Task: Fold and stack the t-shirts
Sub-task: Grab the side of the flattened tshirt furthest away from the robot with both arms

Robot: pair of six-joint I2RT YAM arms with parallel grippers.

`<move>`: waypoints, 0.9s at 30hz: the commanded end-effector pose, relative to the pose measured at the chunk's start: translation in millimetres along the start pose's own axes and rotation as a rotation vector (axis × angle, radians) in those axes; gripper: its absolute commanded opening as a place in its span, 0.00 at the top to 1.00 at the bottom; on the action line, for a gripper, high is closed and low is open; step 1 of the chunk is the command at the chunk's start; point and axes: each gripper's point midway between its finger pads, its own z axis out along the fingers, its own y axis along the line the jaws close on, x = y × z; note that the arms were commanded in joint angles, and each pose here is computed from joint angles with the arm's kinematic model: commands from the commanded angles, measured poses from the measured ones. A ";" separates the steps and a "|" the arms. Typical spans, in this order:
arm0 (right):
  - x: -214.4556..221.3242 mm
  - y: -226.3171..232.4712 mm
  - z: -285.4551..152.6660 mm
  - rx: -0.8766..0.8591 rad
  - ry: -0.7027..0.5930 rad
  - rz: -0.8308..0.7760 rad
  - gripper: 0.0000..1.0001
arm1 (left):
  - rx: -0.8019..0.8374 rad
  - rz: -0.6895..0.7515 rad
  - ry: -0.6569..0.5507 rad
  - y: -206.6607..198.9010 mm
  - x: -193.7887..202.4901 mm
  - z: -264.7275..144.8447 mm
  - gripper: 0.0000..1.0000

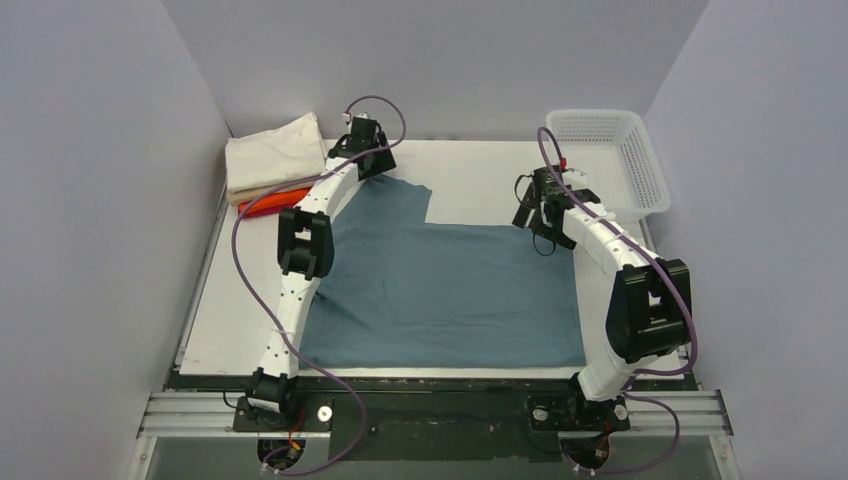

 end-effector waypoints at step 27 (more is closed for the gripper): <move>1.0 -3.1 1.3 -0.024 0.011 0.042 0.06 | -0.282 0.349 0.325 48.3 93.9 -34.4 1.00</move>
